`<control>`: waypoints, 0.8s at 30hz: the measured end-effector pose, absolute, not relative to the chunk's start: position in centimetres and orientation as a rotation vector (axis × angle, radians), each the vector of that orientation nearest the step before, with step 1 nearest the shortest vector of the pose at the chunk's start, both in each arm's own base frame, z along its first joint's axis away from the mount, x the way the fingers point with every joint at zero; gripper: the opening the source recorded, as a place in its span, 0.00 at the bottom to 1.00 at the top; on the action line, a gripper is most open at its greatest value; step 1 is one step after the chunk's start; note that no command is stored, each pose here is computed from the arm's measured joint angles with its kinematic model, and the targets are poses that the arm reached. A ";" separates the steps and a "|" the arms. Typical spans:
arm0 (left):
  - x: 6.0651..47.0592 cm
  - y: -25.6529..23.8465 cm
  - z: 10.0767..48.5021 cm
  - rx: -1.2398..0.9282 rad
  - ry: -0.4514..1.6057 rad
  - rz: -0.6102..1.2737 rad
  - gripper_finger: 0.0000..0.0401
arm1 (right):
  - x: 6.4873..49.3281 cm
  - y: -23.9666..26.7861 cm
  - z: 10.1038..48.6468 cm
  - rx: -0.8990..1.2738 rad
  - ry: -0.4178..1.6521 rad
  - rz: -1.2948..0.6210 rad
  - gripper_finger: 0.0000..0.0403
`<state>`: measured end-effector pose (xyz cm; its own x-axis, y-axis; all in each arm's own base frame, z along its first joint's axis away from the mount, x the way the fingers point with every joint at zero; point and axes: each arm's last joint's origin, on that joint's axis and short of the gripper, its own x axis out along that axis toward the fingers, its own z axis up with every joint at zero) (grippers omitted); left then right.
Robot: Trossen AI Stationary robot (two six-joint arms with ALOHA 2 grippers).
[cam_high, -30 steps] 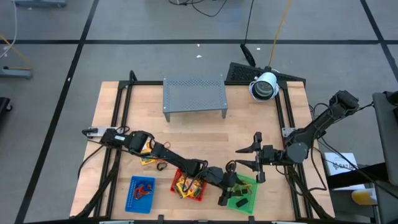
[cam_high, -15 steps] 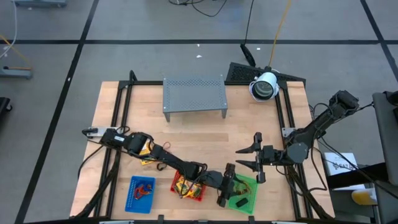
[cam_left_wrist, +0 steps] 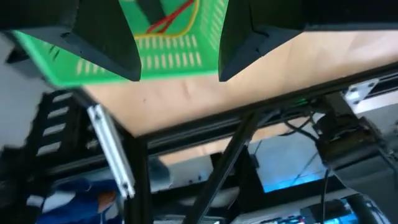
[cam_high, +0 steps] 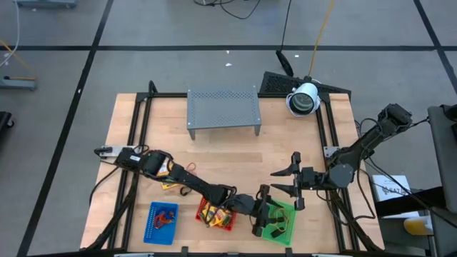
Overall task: Pick & Place Office Desk Supplies
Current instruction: Put the top red rubber band into the green basket
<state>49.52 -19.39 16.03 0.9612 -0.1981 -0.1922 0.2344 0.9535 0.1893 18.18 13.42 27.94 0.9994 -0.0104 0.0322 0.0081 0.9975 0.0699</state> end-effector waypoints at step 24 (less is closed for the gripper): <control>45.4 -17.2 24.6 0.131 0.468 -0.134 0.56 | 19.1 14.2 27.5 0.016 -0.069 -0.009 0.35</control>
